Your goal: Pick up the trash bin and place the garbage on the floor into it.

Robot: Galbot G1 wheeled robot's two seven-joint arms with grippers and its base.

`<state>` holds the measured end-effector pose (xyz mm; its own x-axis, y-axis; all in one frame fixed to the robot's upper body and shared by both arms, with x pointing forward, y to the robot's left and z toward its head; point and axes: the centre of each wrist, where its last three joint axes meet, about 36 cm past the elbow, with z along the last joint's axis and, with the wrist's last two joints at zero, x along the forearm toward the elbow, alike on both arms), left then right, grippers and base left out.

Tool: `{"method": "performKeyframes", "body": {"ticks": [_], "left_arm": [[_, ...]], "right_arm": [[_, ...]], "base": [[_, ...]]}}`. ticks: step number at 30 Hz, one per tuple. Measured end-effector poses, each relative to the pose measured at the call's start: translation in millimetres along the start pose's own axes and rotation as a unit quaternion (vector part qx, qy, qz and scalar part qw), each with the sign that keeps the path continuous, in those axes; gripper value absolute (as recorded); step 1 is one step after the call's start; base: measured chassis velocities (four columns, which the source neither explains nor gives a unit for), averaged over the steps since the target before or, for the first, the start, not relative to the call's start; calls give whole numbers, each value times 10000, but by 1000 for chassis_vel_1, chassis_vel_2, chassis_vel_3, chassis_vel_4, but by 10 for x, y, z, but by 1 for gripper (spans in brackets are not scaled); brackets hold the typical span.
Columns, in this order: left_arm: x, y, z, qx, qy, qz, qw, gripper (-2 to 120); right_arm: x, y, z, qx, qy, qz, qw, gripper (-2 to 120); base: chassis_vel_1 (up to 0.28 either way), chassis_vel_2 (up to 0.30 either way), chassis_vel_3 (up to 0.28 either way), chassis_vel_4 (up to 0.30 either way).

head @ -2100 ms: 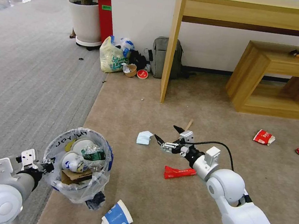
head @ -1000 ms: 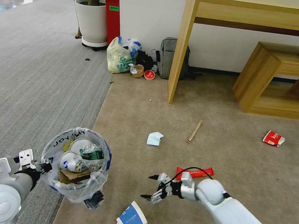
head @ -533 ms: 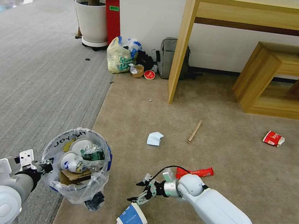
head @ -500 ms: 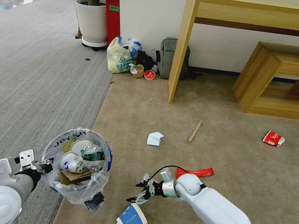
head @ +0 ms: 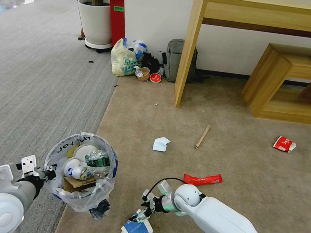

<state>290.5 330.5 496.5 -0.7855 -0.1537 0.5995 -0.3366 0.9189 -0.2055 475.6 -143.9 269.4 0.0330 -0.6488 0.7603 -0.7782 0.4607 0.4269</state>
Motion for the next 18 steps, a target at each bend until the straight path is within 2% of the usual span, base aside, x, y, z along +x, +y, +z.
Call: {"method": "performKeyframes", "body": {"ticks": [6,9,18], "left_arm": [[-20,1,6,9,19,2,10000,0],[-24,1,10,13,29,9,10000,0],[-16,7,19,12,47,4,10000,0]], "right_arm": [[-63,14,-44,53,132,137,9998,100],[-248,60,-136,9,145,159,9998,100],[-431,38,-197,-72,239,221,9994,100]], "base": [[0,0,0,0],[0,0,0,0],[0,0,0,0]]}}
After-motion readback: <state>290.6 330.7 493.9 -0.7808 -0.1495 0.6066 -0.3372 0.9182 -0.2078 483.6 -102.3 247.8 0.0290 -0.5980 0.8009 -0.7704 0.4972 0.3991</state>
